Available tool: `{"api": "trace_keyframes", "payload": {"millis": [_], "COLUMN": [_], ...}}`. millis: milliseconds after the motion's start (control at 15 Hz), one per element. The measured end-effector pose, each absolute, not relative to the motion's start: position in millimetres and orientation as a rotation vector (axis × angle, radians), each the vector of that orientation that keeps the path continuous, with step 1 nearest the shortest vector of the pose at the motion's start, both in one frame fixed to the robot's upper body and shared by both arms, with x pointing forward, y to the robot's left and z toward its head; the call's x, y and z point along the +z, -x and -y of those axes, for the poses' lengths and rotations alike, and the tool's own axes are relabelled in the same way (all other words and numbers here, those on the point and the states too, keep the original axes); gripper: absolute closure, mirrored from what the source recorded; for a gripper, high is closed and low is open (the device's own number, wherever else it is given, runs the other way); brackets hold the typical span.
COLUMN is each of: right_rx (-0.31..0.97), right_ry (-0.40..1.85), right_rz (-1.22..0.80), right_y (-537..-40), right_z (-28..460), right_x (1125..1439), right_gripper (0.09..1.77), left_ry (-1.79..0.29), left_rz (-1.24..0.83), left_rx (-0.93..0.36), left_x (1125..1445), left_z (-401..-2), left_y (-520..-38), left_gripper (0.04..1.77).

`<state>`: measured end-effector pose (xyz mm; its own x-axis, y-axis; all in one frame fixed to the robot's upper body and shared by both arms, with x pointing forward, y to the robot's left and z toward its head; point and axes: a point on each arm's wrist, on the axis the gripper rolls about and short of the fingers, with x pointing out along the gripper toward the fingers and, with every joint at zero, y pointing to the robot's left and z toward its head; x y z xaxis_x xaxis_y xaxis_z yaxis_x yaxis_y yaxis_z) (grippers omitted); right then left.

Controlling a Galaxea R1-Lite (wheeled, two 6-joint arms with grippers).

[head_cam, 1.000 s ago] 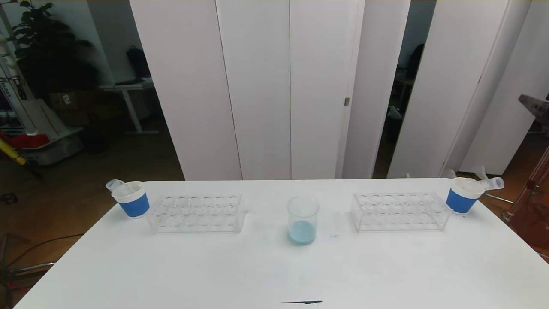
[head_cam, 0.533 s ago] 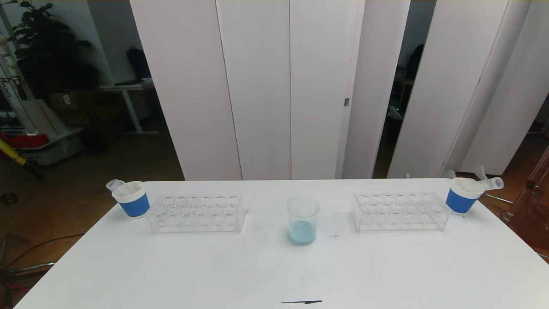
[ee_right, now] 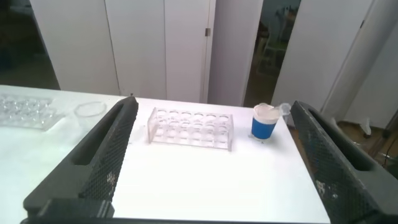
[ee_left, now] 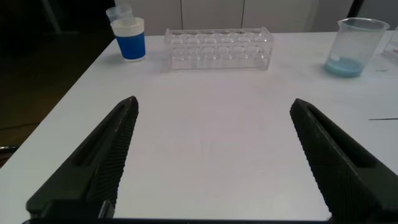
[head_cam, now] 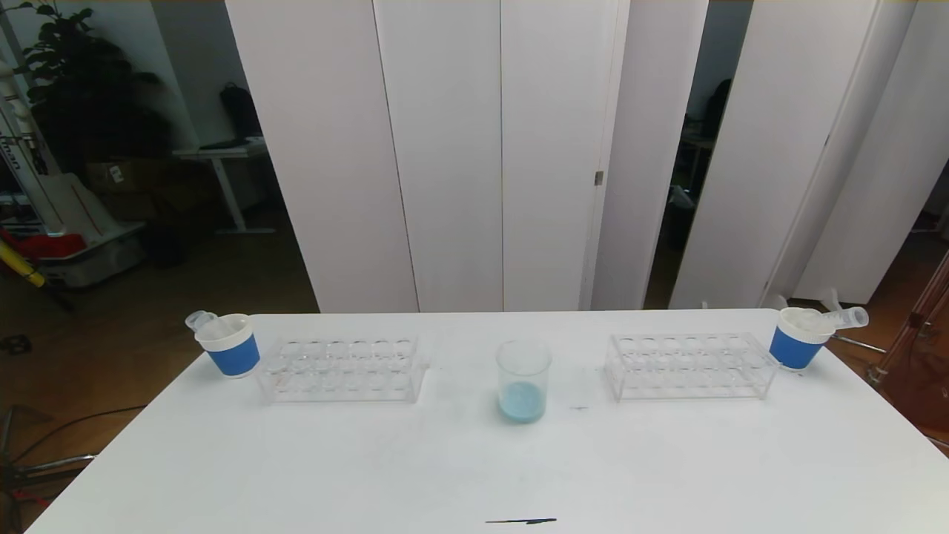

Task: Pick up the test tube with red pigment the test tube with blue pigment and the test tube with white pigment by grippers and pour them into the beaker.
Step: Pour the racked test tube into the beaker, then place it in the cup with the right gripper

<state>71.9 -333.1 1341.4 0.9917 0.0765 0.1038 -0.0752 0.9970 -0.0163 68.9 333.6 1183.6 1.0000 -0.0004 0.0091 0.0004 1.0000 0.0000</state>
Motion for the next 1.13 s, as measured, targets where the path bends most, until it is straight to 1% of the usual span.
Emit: {"api": "trace_keyframes", "payload": {"millis": [267,400,467,667,1133], "right_rx": [0.066,0.052,0.030,0.017,0.017], "right_ry": [0.008,0.013,0.011,0.016,0.009], "right_rz": [-0.021,-0.045,-0.055,-0.073,-0.063], "right_y": [-65,-64,-64,-65,-66], "right_z": [334,335,336,336,336], "right_x": [1250,1215,1205,1187,1183], "right_gripper": [0.11,0.11,0.11,0.11,0.11], "left_ry": [0.000,0.000,0.000,0.000,0.000], "left_rz": [0.009,0.009,0.009,0.009,0.009], "left_rx": [0.000,0.000,0.000,0.000,0.000], "left_x": [1184,1184,1184,1184,1184], "left_z": [-334,-334,-334,-334,-334], "left_y": [-69,-69,-69,-69,-69], "left_gripper": [0.07,0.07,0.07,0.07,0.07]}}
